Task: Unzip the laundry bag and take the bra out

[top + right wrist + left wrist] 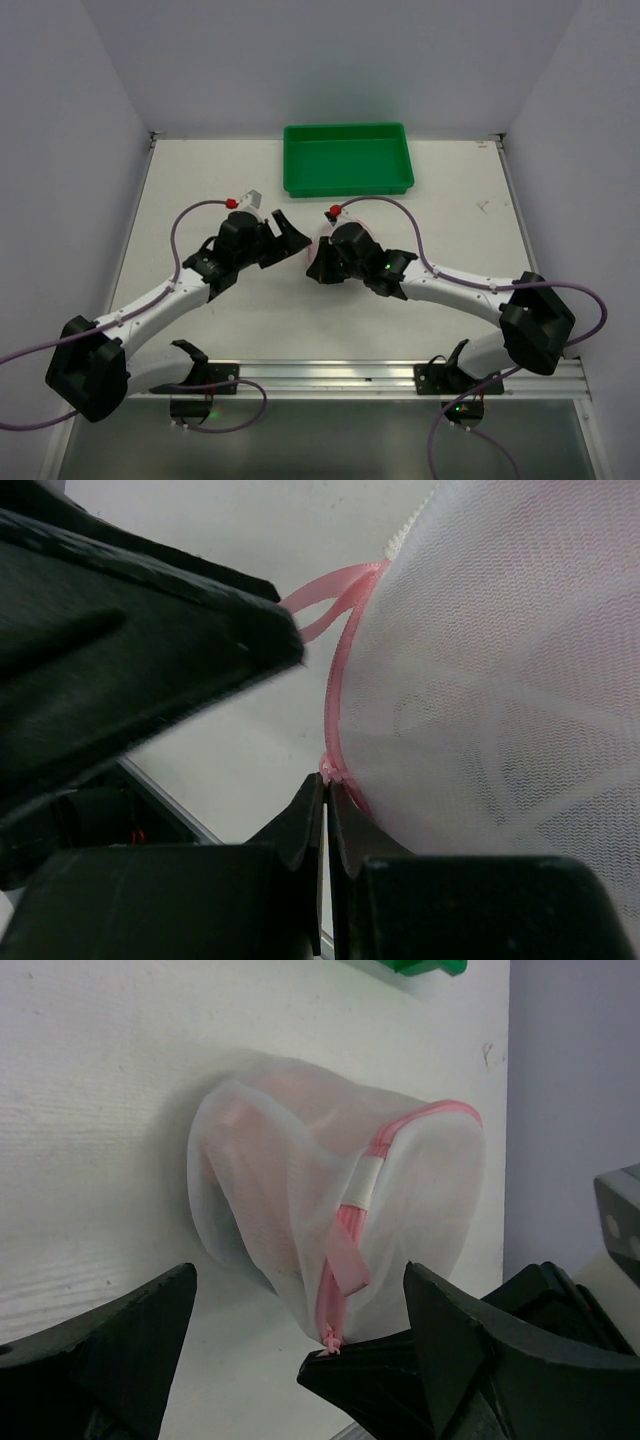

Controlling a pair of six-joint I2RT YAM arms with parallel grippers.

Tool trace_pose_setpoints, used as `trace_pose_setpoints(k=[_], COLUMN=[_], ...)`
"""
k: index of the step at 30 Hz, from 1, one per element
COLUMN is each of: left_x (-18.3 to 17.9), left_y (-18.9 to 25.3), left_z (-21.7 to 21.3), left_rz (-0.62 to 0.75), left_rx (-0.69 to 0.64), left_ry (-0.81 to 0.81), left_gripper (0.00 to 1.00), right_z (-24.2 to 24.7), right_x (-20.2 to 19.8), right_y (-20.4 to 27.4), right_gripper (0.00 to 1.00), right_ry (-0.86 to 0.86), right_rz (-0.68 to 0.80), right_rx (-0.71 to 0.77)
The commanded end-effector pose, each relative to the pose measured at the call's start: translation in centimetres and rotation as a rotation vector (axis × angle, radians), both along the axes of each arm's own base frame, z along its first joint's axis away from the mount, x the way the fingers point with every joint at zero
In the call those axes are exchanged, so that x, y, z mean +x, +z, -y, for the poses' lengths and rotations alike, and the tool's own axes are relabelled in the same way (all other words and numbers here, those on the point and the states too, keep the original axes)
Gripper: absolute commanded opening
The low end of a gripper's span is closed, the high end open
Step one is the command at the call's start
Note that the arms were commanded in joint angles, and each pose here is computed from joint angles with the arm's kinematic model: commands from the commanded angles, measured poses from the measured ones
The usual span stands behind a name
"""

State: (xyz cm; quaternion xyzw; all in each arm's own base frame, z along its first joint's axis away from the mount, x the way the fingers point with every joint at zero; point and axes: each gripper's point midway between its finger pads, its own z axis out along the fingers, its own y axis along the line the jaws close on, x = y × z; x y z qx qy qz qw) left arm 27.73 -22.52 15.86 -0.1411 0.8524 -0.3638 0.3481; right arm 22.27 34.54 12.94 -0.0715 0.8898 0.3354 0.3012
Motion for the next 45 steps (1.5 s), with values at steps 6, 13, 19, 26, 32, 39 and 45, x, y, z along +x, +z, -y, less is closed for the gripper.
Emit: trace_pose_setpoints(k=[6,13,19,26,32,39,45], left_x=[-0.2,0.6,1.1,0.5,4.3,8.4,5.5], left_y=[0.0,-1.5,-1.1,-0.6,0.2,3.6,3.1], left_z=[5.1,3.8,1.1,1.6,1.8,3.5,0.2], left_rz=[0.028,0.017,0.022,0.059,0.073,0.076,0.045], left_rx=[-0.056,0.025,0.055,0.130,0.188,0.060,0.054], left_ry=[-0.130,-0.062,-0.031,-0.194,-0.245,-0.214,-0.069], left_gripper=[0.71,0.00,0.00,0.00,0.02,0.74,1.00], right_z=[-0.6,1.7,10.9,16.4,10.5,2.3,0.4], right_x=[1.1,0.1,0.5,2.5,2.0,0.3,1.6], right_y=[2.7,1.6,-2.1,-0.9,1.9,3.9,4.7], right_gripper=[0.00,0.00,0.00,0.00,0.00,0.00,0.00], right_ry=[-0.027,-0.040,-0.188,-0.259,-0.066,0.073,0.039], right_rz=[0.069,0.061,-0.001,0.020,0.004,-0.037,-0.014], right_rx=[0.054,-0.001,-0.105,-0.156,0.040,0.168,0.195])
